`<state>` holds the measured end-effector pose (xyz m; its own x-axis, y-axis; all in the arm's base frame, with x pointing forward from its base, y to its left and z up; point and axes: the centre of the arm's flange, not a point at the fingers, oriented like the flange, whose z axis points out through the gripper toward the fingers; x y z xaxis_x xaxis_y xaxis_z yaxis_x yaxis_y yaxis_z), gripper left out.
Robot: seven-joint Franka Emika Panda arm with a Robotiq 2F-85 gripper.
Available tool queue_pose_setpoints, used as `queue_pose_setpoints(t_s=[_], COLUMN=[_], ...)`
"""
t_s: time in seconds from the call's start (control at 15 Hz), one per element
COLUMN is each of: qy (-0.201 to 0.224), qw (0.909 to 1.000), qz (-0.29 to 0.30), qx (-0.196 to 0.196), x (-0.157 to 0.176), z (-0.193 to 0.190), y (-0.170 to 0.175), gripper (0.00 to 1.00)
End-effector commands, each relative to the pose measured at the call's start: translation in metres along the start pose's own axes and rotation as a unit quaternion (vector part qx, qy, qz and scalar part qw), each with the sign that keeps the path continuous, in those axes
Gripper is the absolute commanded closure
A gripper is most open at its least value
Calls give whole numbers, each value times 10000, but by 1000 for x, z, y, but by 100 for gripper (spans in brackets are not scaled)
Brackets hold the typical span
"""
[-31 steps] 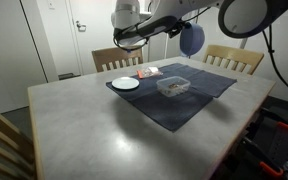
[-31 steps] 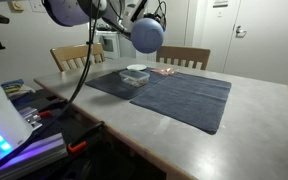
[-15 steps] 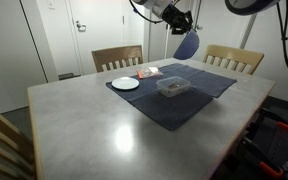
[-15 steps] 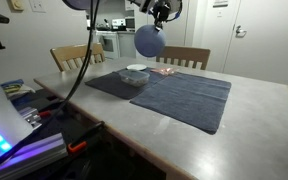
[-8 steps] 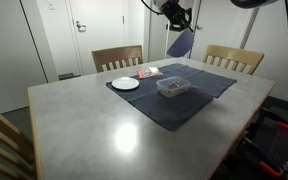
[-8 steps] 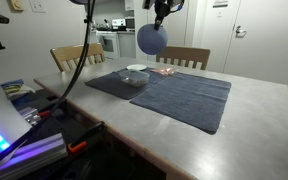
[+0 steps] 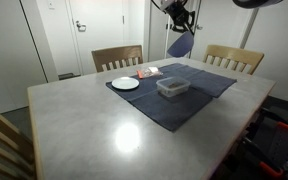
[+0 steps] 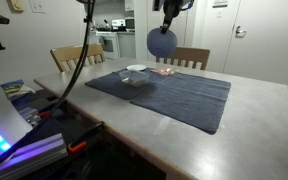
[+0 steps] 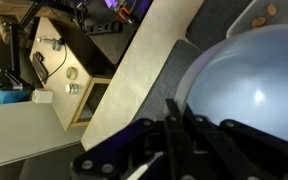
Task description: Pick the blue bowl and pour the beans into the clear bowl
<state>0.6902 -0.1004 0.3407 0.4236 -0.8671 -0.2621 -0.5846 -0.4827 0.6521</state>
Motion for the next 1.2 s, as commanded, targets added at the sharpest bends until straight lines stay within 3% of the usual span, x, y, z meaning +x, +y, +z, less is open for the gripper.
queue_pose_setpoints(t_s=[0.0, 0.6, 0.73, 0.8, 0.87, 1.13], qy=[-188, -757, -785, -680, -677, -669], qw=[9981, 9819, 9780, 9821, 9815, 9817], qz=[470, 1633, 1757, 1683, 1712, 1706], qx=[346, 590, 809, 504, 528, 517], x=[-24, -20, -20, 14, 15, 14], z=[59, 72, 74, 10, 11, 11], y=[41, 23, 18, -8, -9, -10], gripper=[99, 99, 99, 99, 95, 95])
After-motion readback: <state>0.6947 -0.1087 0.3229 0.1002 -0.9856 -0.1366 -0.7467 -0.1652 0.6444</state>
